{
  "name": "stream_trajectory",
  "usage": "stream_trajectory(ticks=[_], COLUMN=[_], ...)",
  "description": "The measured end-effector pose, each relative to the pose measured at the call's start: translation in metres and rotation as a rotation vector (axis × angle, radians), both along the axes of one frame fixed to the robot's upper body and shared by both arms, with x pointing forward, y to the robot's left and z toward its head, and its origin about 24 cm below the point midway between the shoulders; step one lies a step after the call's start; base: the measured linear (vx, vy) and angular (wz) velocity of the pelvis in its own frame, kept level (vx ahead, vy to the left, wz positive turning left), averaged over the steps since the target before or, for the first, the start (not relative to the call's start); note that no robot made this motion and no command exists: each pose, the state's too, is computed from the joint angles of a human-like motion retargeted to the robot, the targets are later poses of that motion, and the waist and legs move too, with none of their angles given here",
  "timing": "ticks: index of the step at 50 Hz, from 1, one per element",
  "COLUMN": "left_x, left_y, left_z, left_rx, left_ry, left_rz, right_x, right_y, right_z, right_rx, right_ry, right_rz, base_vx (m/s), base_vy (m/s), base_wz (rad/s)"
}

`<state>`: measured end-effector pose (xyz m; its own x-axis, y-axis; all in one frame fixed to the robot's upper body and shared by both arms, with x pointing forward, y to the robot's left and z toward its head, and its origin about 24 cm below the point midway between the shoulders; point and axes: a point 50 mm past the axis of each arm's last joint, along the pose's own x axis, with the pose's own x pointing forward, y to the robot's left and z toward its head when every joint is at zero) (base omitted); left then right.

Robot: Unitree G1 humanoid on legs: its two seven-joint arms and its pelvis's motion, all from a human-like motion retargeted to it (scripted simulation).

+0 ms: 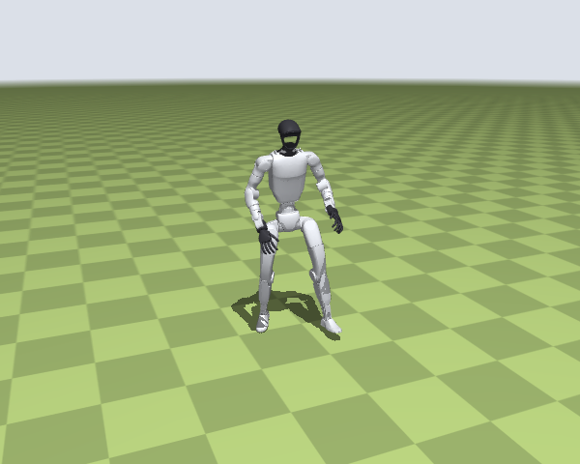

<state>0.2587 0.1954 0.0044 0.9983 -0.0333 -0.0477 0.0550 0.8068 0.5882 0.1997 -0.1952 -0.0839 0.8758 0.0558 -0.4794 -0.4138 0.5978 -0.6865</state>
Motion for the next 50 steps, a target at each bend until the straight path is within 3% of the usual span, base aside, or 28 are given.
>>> stream_trajectory(ticks=[7, 14, 20, 27, 33, 37, 40, 46, 50], left_x=[-0.099, -0.181, -0.169, -0.082, -0.081, -0.156, -0.206, -0.205, -0.226], left_y=[0.059, 0.081, 0.072, 0.055, 0.099, 0.117, 0.126, 0.135, 0.125], left_z=[-0.108, -0.133, -0.133, -0.099, -0.056, -0.070, -0.080, -0.109, -0.131], left_rx=[-0.035, -0.126, -0.255, -0.469, 0.062, -0.044, -0.120, 0.006, -0.128], left_ry=[0.542, 0.777, 0.720, 0.391, 0.229, 0.312, 0.394, 0.719, 0.896], left_rz=[0.443, 0.654, 0.720, 0.801, 0.517, 0.736, 0.937, 0.792, 0.864], right_x=[-0.010, -0.001, 0.010, 0.116, 0.150, 0.119, 0.111, 0.122, 0.102], right_y=[-0.006, -0.026, -0.037, -0.002, 0.058, 0.069, 0.083, 0.076, 0.065], right_z=[-0.001, 0.026, 0.037, 0.140, 0.232, 0.211, 0.195, 0.134, 0.081], right_rx=[0.092, 0.107, 0.086, 0.047, 0.191, 0.424, 0.417, 0.201, 0.234], right_ry=[-0.023, -0.131, -0.158, -0.464, -0.881, -0.830, -0.747, -0.559, -0.373], right_rz=[-0.168, -0.214, -0.222, 0.035, 0.140, 0.150, 0.208, 0.018, -0.209], base_vx=[0.07, 0.15, 0.18, 0.09, 0.48, 0.94, 0.85, 0.61, 0.53], base_vy=[-0.13, -0.03, 0.09, 0.17, 0.36, 0.70, 0.83, 0.80, 0.71], base_wz=[-0.22, -0.41, -0.52, -0.86, -0.57, -0.72, -0.68, 0.04, -0.47])
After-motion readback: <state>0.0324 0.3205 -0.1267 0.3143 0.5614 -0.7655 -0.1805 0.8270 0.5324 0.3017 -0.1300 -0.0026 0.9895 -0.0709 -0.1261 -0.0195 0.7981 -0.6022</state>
